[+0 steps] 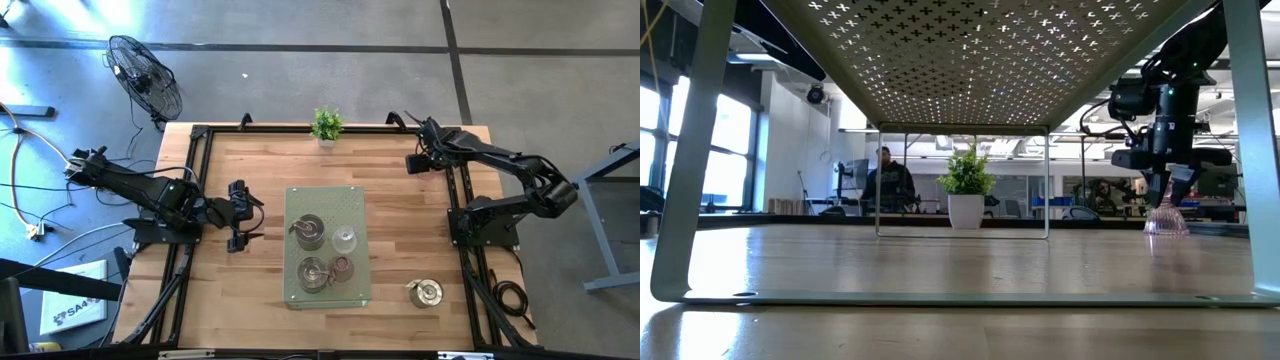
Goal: Pick & Place candle stick holders
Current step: Put the purple candle holder on the shelf, then put the green scented candle on the shelf aligned with the purple candle holder
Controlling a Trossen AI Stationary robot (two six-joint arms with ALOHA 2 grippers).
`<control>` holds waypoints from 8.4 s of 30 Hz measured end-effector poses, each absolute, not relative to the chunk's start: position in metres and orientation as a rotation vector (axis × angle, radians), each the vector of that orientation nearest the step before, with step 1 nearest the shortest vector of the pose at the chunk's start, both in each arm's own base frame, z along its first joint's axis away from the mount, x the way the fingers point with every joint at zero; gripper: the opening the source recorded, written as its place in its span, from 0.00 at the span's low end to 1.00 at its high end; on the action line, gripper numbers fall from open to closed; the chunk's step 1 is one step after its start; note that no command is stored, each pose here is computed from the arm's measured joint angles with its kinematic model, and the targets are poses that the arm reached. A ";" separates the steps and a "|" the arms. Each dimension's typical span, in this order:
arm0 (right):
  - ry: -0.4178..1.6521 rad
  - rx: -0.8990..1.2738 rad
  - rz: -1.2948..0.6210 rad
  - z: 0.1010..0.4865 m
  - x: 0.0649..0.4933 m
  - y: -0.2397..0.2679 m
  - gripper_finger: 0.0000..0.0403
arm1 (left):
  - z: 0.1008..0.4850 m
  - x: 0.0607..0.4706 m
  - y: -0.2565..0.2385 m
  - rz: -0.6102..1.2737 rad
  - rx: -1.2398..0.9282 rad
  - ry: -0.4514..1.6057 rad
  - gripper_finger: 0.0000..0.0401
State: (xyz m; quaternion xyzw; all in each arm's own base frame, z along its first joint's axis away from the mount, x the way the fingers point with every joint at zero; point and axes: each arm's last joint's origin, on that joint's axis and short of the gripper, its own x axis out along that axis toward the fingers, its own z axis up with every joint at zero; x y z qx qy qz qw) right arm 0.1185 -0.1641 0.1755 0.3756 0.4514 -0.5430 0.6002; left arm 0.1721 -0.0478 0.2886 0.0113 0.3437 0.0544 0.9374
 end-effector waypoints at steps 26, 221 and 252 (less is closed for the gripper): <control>0.770 0.731 -0.808 0.248 0.114 -0.077 0.34 | 0.289 0.172 -0.048 0.105 0.012 0.703 0.99; 1.512 1.447 -0.952 0.263 0.185 0.157 0.57 | 0.255 0.168 -0.048 0.088 0.026 0.814 0.99; 1.413 1.507 -0.884 0.265 0.192 0.162 0.57 | 0.255 0.168 -0.048 0.084 0.015 0.811 0.99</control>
